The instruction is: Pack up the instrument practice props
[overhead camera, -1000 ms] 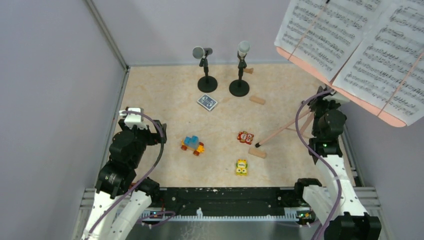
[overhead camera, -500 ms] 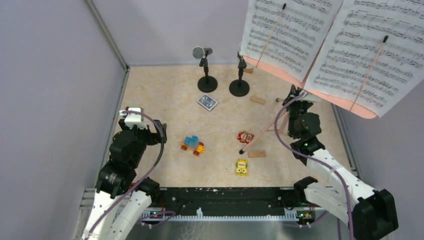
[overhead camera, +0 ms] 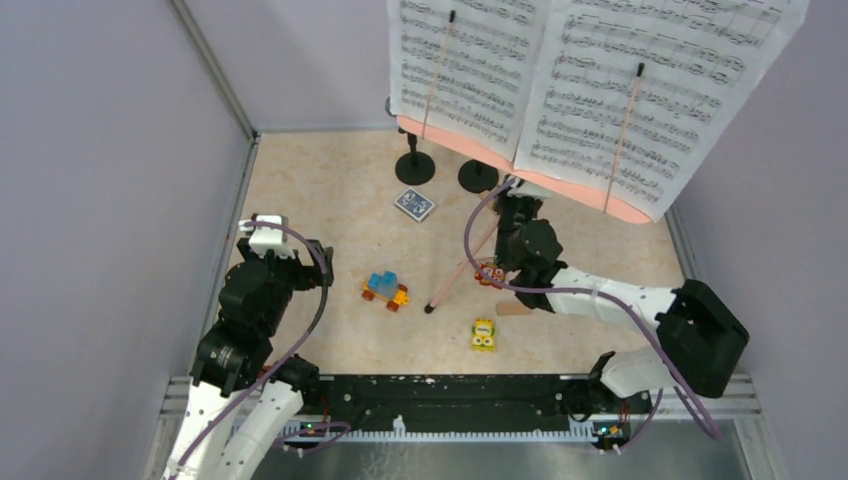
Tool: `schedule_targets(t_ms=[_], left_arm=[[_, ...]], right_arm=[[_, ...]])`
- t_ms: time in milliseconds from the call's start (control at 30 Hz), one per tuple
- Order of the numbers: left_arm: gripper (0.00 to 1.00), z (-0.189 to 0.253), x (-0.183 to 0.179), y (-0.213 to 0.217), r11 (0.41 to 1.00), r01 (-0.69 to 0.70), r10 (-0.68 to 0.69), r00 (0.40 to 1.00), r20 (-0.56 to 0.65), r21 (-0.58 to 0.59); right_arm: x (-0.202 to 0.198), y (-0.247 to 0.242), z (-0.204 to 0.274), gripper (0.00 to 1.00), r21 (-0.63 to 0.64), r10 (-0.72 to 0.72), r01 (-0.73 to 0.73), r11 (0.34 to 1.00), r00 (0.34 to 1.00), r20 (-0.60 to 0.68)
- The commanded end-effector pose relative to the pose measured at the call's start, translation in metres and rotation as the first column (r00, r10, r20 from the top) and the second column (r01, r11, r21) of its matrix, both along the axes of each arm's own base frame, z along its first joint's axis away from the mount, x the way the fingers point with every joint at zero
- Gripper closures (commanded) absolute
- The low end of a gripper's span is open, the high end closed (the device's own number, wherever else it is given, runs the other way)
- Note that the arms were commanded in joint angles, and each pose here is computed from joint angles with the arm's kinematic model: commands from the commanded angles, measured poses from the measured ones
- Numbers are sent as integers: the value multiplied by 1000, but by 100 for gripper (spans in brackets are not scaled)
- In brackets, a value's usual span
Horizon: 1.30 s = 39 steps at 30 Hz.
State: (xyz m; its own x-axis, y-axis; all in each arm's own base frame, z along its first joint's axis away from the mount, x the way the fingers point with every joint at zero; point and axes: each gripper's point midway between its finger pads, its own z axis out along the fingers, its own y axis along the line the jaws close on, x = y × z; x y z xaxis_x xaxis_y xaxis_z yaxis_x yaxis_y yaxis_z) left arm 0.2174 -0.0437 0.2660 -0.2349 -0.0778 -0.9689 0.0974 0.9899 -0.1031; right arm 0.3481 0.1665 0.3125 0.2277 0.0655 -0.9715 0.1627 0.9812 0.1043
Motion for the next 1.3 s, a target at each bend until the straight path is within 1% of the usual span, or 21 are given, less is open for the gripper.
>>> schedule_targets(t_ms=[0, 100, 167, 267, 400, 467, 567, 700, 867, 967, 1067, 1200, 1267], left_arm=[[1, 8, 4, 0, 1000, 0, 0, 999, 37, -1], [1, 8, 3, 0, 1000, -3, 3, 999, 38, -2], [1, 9, 3, 0, 1000, -1, 2, 999, 41, -2], [1, 8, 3, 0, 1000, -3, 3, 999, 40, -3], [1, 9, 3, 0, 1000, 1, -1, 999, 40, -3], [1, 9, 3, 0, 1000, 1, 0, 999, 41, -4], [1, 9, 3, 0, 1000, -1, 1, 999, 43, -3], [1, 9, 3, 0, 1000, -1, 1, 999, 41, -3], [1, 9, 3, 1, 1000, -5, 5, 999, 41, -1], [1, 9, 3, 1, 1000, -5, 5, 999, 42, -2], [1, 8, 3, 0, 1000, -4, 4, 999, 37, -1], [1, 8, 4, 1, 1000, -5, 5, 999, 36, 0], [1, 8, 4, 1, 1000, -7, 7, 999, 36, 1]], right_arm=[[-17, 75, 23, 100, 249, 176, -214, 945, 970, 165], [-19, 111, 22, 100, 210, 274, -308, 928, 945, 177], [-21, 128, 19, 100, 199, 355, -388, 900, 917, 182], [-25, 144, 17, 100, 137, 446, -472, 871, 876, 184], [-22, 156, 9, 100, 70, 562, -574, 816, 815, 139], [-18, 158, 4, 100, 79, 619, -628, 774, 777, 115], [-16, 164, 0, 100, 39, 700, -704, 709, 710, 79], [-17, 181, -4, 100, -7, 808, -808, 589, 589, 23], [-18, 189, -1, 100, -35, 879, -878, 477, 477, 9], [-10, 182, 2, 100, -27, 900, -900, 436, 435, 14], [-3, 183, 0, 100, -39, 916, -915, 401, 402, -9], [7, 199, -9, 100, -46, 941, -943, 328, 331, -67], [13, 206, -11, 100, -46, 947, -950, 309, 311, -80]])
